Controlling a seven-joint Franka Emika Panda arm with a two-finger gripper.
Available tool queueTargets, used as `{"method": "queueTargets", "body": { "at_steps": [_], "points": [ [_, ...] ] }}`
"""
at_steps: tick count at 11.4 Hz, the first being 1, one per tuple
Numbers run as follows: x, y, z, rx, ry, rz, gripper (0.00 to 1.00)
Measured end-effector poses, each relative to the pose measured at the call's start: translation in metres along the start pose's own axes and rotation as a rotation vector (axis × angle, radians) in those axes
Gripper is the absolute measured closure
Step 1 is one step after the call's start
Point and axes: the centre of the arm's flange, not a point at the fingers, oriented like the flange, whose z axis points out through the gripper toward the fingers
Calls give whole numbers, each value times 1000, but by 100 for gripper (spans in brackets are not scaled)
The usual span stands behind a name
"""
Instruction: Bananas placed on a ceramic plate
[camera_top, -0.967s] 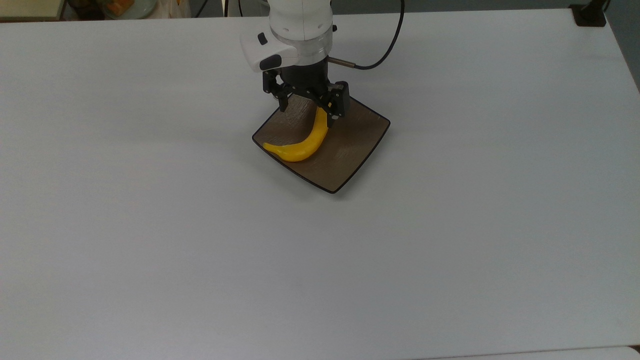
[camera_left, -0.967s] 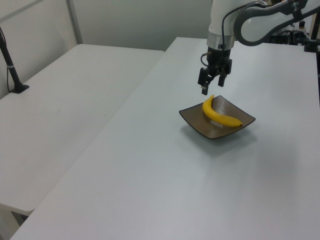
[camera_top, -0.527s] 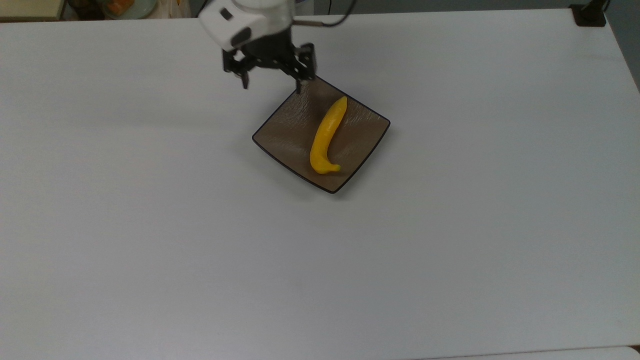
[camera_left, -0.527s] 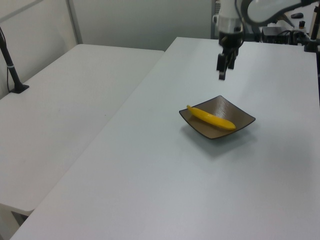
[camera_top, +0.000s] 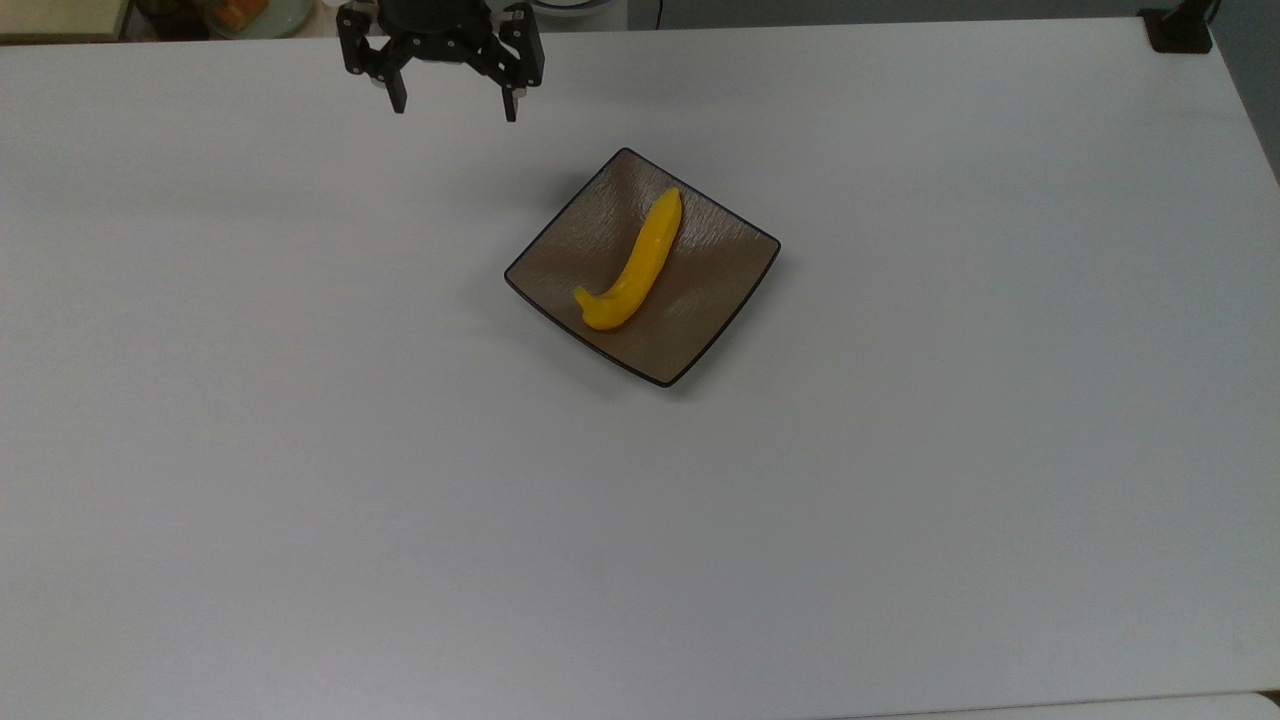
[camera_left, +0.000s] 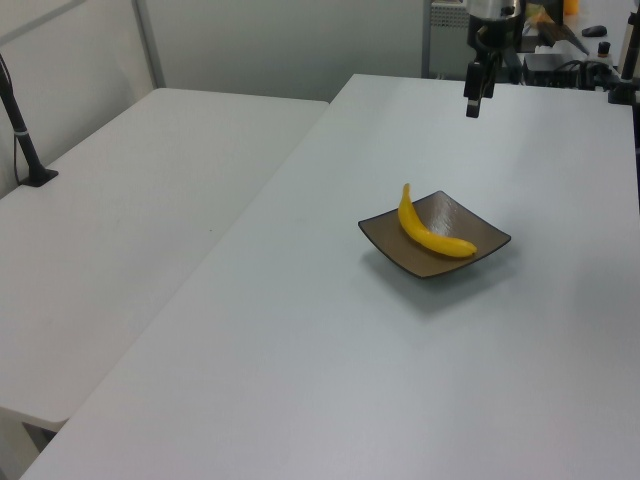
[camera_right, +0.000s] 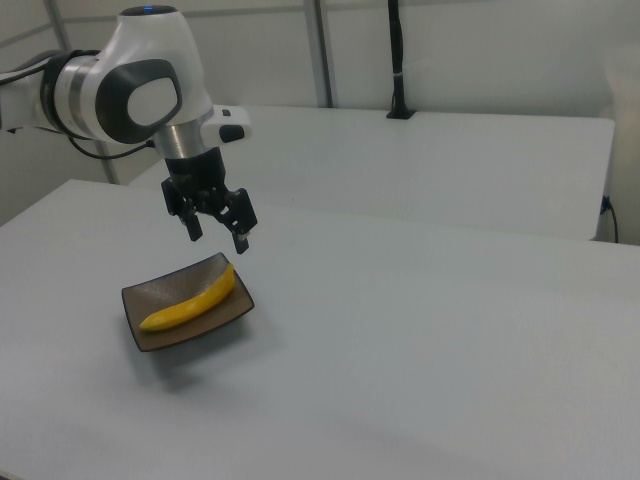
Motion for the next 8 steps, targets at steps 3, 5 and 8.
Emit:
{"method": "queueTargets", "body": {
  "at_steps": [3,5,8],
  "points": [
    [-1,-36,0,3,-10,-50,0],
    [-2,-60,0,4,-12,-46,0],
    [-2,-64,2,4,-15,-47,0]
  ]
}}
